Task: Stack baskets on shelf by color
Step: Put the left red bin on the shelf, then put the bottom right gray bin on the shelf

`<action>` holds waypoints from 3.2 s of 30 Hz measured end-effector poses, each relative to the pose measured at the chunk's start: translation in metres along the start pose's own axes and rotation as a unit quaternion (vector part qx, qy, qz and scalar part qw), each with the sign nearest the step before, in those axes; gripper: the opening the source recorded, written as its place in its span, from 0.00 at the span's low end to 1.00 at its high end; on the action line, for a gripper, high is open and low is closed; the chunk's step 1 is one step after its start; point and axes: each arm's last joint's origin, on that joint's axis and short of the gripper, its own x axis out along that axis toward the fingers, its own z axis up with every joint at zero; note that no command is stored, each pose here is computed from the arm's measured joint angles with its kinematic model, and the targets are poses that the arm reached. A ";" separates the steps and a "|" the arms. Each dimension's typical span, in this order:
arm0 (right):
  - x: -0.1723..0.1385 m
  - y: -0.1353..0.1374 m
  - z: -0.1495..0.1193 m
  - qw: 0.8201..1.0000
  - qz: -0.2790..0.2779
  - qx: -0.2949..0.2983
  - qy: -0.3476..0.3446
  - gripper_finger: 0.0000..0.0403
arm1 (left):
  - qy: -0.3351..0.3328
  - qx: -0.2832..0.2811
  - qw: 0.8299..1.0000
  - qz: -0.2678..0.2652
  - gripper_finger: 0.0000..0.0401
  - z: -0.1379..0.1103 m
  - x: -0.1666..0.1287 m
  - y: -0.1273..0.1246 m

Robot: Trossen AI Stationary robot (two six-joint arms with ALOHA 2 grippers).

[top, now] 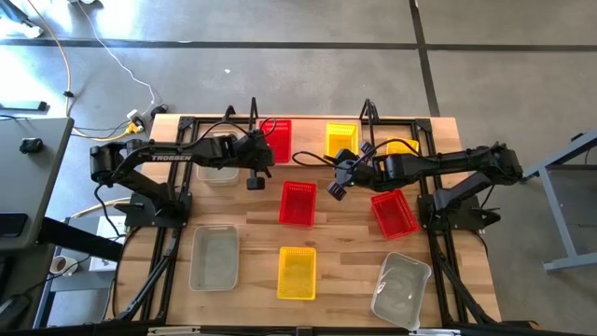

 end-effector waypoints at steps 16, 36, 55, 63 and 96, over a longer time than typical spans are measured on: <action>0.000 0.000 0.000 1.000 0.000 0.000 0.000 0.19 | 0.014 0.016 0.999 0.028 0.12 0.001 0.000 -0.004; 0.000 0.000 0.000 1.000 0.007 0.009 0.003 0.19 | 0.033 -0.008 0.997 0.070 0.25 0.000 0.000 -0.003; 0.000 0.002 -0.001 1.000 0.020 0.004 0.008 0.19 | -0.006 -0.039 0.997 0.070 0.24 0.006 -0.016 -0.008; -0.001 0.004 -0.002 0.998 0.054 0.008 0.023 0.19 | -0.054 -0.059 0.995 0.058 0.24 0.014 -0.038 -0.020; -0.140 0.111 -0.080 0.913 0.339 0.148 0.174 0.13 | -0.146 -0.157 0.965 -0.150 0.24 0.012 -0.117 -0.078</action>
